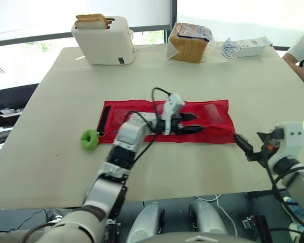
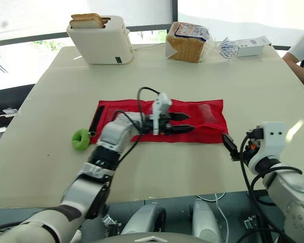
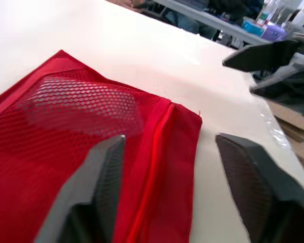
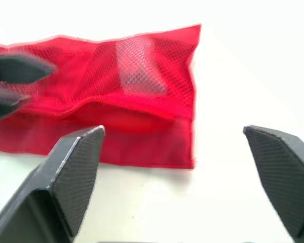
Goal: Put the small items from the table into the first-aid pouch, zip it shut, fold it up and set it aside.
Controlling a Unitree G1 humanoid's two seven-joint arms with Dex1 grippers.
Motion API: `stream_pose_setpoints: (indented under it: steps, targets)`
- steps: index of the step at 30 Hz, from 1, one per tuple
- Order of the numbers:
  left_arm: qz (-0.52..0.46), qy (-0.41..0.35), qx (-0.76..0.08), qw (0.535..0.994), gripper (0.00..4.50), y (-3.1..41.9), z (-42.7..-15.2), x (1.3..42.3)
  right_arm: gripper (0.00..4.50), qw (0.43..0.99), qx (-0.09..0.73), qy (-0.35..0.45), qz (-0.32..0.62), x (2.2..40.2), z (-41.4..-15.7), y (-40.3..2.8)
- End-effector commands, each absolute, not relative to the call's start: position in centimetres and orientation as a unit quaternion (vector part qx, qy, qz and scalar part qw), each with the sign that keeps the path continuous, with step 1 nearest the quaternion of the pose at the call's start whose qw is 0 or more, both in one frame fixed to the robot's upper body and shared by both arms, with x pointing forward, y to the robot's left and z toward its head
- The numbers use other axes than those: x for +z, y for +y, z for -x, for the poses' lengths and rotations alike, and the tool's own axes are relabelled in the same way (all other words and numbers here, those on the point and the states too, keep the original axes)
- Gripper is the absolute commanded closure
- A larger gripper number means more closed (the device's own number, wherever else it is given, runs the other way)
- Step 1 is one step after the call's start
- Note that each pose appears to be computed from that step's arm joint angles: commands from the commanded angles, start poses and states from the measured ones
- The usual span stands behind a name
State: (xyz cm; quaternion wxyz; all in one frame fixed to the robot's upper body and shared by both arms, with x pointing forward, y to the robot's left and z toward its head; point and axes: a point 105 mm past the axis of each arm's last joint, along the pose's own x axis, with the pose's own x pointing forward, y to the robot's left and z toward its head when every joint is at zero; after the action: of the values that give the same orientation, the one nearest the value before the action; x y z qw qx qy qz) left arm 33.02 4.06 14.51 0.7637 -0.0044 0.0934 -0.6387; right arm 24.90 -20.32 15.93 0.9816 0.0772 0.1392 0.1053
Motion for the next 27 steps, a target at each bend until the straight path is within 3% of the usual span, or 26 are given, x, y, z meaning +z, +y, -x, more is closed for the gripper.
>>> stream_pose_setpoints:
  steps: [1, 6, 12, 19, 27]
  targets:
    - [-0.004, 0.032, -0.639, 0.769, 0.06, 7.1, -31.2, 16.7, 0.0, 0.972, 0.115, 0.183, -0.094, 15.9, -25.9, -21.3]
    - [0.02, 0.011, -0.636, 0.771, 0.06, 11.8, -28.0, 17.6, 0.0, 0.953, 0.134, 0.238, -0.131, 14.9, -28.3, -22.2]
    - [0.05, 0.034, -0.625, 0.779, 0.06, 14.3, -24.9, 17.2, 0.0, 0.928, 0.162, 0.293, -0.166, 13.4, -30.0, -22.6]
    - [0.052, 0.04, -0.604, 0.794, 0.06, 16.0, -24.3, 15.8, 0.0, 0.9, 0.242, 0.31, -0.189, 11.9, -31.0, -19.7]
    - [0.051, 0.036, -0.592, 0.804, 0.06, 16.5, -24.7, 15.0, 0.0, 0.893, 0.314, 0.252, -0.2, 13.9, -31.1, -17.3]
